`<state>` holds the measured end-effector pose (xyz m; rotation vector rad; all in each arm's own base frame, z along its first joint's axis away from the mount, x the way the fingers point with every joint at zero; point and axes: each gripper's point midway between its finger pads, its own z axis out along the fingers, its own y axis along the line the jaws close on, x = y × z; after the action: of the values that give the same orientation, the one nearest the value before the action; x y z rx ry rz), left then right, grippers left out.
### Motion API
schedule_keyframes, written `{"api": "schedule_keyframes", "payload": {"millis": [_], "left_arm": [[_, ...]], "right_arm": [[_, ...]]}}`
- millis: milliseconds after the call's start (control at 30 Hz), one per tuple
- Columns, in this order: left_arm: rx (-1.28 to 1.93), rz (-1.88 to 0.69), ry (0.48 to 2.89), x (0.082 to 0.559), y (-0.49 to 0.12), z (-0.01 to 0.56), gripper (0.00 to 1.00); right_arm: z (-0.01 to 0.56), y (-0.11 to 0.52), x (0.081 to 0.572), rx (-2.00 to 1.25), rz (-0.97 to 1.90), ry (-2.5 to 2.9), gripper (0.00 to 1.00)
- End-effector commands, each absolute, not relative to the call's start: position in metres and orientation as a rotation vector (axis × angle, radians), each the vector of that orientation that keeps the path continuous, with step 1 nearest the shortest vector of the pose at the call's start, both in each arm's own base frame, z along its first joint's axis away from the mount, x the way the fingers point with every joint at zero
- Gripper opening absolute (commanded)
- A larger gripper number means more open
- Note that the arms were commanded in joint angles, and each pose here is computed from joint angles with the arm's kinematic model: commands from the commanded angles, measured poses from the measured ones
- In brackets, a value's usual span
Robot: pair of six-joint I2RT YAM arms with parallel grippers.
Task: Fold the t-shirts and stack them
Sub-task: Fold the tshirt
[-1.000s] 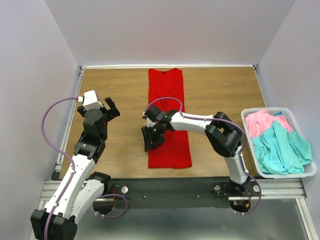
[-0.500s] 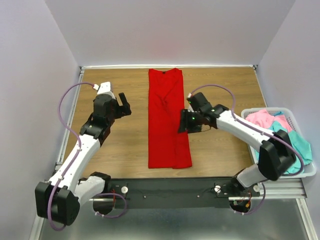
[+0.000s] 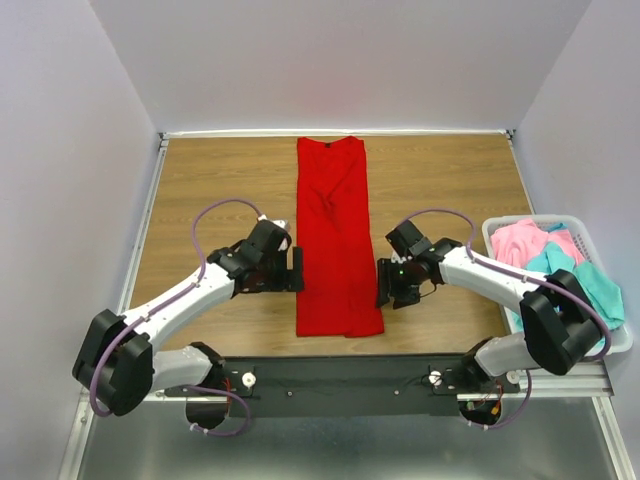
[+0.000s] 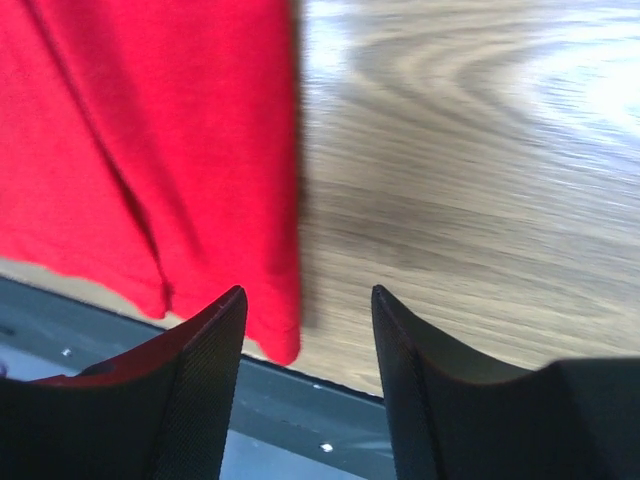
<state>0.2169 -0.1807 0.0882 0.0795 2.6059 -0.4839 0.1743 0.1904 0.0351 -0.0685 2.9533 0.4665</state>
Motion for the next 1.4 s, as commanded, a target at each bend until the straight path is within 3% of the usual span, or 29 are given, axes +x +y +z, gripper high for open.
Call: {"api": "schedule_keyframes", "payload": {"millis": [0,100,167,400,667,767,933,1367], "left_arm": [[0.066,-0.521,2.729,0.186,-0.187,0.073,0.91],[0.1,-0.545,2.751,0.179,-0.195,0.071,0.89],[0.127,-0.544,2.775,0.173,-0.198,0.066,0.81],[0.193,-0.529,2.852,0.152,-0.204,0.048,0.77],[0.244,-0.513,2.908,0.137,-0.208,0.041,0.68],[0.283,-0.472,2.949,0.13,-0.207,0.035,0.67],[0.326,-0.406,2.992,0.125,-0.208,0.027,0.64],[0.293,-0.318,3.063,0.12,-0.209,0.016,0.45]], "right_arm": [[0.032,0.207,0.165,-0.088,0.619,2.98,0.58],[0.028,0.211,0.159,-0.102,0.664,3.012,0.55],[0.025,0.212,0.156,-0.106,0.678,3.025,0.54],[0.01,0.208,0.141,-0.098,0.674,3.1,0.48],[0.009,0.207,0.136,-0.117,0.695,3.119,0.31],[0.009,0.207,0.136,-0.117,0.694,3.12,0.17],[0.012,0.208,0.138,-0.122,0.697,3.103,0.06],[0.016,0.212,0.145,-0.156,0.706,3.074,0.06]]}}
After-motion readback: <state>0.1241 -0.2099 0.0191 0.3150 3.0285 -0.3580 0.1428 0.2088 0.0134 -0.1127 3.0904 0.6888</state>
